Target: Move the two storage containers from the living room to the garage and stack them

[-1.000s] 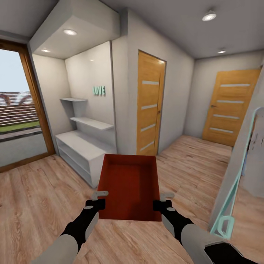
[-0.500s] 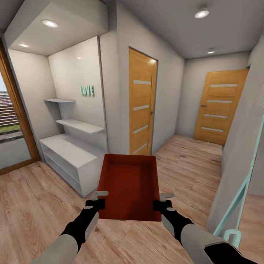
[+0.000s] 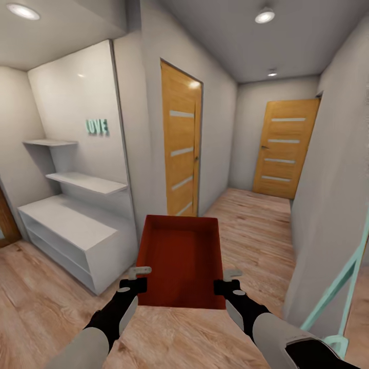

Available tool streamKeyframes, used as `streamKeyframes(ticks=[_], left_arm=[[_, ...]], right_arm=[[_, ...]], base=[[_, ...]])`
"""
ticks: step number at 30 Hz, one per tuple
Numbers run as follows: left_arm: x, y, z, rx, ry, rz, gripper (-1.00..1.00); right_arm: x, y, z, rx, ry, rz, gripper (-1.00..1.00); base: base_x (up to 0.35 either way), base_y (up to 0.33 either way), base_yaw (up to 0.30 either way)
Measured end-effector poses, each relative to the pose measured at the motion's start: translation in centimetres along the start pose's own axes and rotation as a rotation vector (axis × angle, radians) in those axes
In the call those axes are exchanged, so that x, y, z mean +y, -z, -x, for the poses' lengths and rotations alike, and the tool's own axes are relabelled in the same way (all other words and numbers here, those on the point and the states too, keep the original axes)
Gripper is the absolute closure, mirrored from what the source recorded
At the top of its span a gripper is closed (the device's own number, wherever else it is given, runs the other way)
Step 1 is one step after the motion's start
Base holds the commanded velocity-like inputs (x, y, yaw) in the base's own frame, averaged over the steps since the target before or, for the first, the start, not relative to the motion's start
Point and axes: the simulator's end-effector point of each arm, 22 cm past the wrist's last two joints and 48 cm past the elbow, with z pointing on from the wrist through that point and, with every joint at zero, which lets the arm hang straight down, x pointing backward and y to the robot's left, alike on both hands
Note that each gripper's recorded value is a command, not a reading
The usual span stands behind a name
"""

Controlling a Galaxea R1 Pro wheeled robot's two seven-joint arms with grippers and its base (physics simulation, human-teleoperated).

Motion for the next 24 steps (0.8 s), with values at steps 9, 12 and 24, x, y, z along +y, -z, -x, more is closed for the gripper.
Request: streamKeyframes(ticks=[9,12,24], left_arm=[[0.0,0.0,0.03,-0.001,0.0,0.0,1.0],[0.0,0.0,-0.01,0.0,0.0,0.0,1.0],[0.0,0.0,-0.02,0.0,0.0,0.0,1.0]], right_arm=[[0.0,0.0,0.02,-0.001,0.0,0.0,1.0],[0.0,0.0,0.0,0.0,0.0,0.0,1.0],[0.0,0.0,-0.02,0.0,0.0,0.0,1.0]], base=[[0.313,0.187,-0.245],[0.313,0.187,-0.245],[0.313,0.187,-0.245]])
